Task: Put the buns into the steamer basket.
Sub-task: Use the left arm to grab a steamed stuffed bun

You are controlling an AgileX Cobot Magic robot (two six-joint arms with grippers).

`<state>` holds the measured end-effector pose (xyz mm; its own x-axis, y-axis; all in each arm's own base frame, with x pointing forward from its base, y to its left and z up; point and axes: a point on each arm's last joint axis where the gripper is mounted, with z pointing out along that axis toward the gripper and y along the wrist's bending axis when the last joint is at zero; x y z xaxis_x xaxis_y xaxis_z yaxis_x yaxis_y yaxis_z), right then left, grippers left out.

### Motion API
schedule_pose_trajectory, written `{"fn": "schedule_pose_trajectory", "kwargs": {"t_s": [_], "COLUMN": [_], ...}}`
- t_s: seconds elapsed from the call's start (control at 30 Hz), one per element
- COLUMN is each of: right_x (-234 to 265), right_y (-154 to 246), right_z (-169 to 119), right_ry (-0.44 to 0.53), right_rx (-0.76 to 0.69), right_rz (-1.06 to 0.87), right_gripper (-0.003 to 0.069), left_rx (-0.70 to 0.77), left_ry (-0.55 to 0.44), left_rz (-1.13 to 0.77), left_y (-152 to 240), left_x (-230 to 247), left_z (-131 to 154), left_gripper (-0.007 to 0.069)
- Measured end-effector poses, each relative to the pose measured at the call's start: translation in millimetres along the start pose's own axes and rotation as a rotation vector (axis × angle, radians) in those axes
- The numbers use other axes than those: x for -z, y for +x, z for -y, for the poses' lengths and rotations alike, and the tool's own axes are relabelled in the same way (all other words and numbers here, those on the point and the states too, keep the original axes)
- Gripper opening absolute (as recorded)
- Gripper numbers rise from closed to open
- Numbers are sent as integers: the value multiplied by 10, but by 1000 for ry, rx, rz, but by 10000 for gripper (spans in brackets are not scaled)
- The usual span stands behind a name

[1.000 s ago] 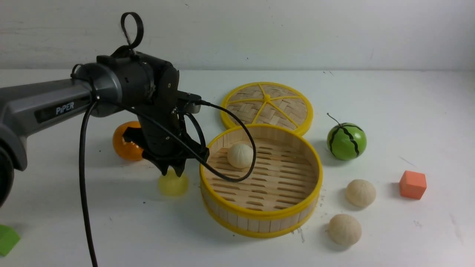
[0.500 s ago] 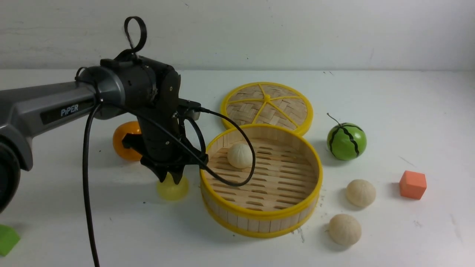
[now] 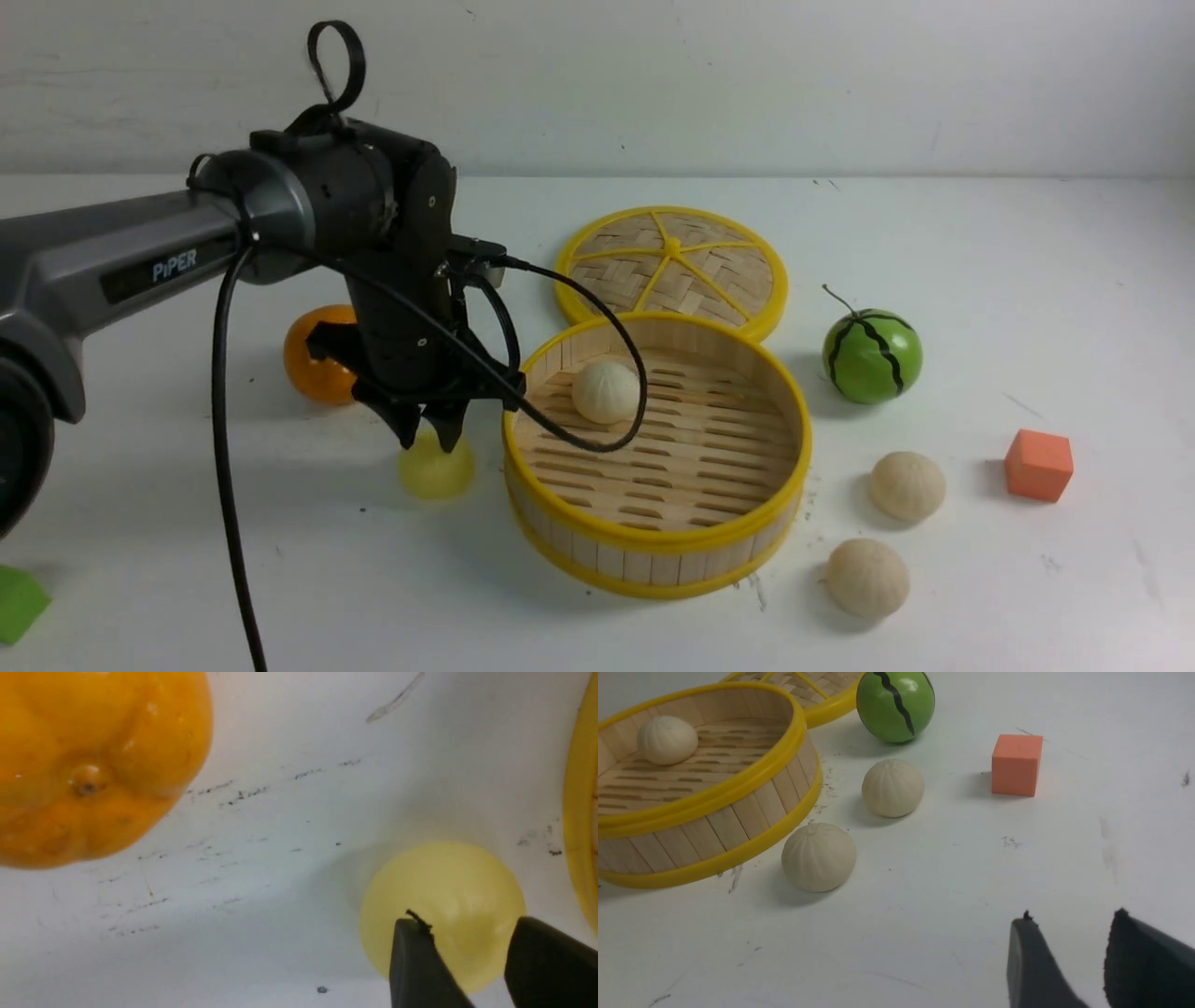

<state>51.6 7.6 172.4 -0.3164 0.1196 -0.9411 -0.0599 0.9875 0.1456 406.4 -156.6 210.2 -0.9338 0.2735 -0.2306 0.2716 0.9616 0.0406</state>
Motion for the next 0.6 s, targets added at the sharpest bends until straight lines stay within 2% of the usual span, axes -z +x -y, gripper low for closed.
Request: {"fn": "schedule_pose_trajectory", "kwargs": {"t_s": [0.33,0.6], "right_x": [0,0], "right_y": [0,0], "right_z": [0,0], "right_ry": [0,0], "right_rx": [0,0], "right_rz": [0,0], "right_gripper": [241,241], "left_rx": [7,5], "left_ry": [4,6], "left_rz": [-61,-62], "left_y": [35,9], "left_x": [13,-172], "left_z": [6,21], "left_gripper": [273,273]}}
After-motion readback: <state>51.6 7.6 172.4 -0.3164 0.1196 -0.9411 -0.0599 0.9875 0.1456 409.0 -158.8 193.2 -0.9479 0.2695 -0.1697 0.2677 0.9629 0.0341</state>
